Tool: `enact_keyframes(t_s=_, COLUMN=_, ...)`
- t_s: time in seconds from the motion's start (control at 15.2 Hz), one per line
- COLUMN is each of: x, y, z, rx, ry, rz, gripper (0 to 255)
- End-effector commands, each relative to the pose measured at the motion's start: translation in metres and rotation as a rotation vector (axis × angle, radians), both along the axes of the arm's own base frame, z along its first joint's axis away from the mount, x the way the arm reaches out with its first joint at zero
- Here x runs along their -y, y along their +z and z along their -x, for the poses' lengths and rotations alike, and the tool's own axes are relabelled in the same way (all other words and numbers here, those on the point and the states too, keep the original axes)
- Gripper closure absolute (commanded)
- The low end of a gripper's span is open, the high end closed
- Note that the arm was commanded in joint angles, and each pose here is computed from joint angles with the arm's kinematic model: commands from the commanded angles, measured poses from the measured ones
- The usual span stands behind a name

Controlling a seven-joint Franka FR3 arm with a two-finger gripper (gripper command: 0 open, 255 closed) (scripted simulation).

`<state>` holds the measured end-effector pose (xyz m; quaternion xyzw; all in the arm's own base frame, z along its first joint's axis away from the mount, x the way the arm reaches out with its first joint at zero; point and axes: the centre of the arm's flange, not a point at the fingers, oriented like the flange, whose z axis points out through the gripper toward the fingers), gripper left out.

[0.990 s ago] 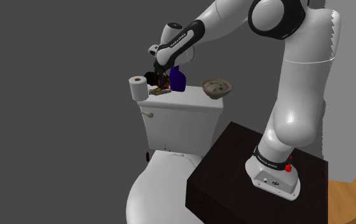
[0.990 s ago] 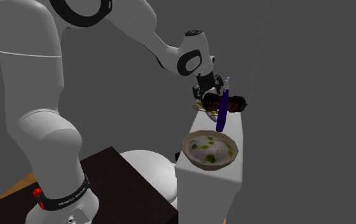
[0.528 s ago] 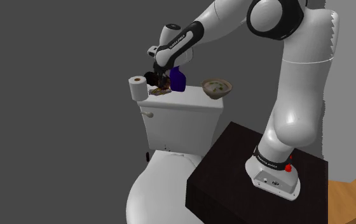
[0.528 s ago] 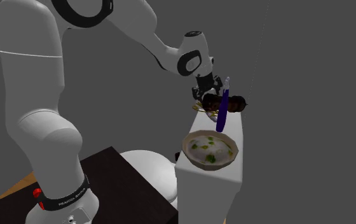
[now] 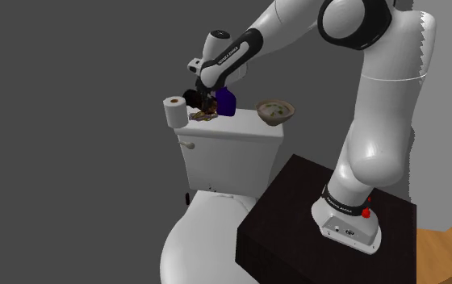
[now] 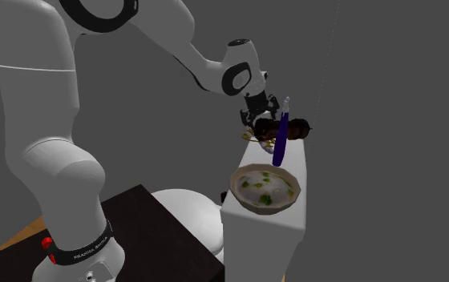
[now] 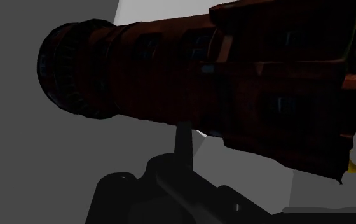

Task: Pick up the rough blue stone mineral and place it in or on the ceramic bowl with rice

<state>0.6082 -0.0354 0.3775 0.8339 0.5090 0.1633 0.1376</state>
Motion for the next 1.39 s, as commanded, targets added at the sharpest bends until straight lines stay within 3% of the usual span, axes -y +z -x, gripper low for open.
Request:
enact_keyframes(t_s=0.0, x=0.006, y=-0.015, z=0.011, rx=-0.122, ry=-0.016, rz=-0.006, gripper=255)
enact_keyframes(t_s=1.32, x=0.006, y=0.091, z=0.011, rx=-0.122, ry=-0.016, rz=-0.006, gripper=255)
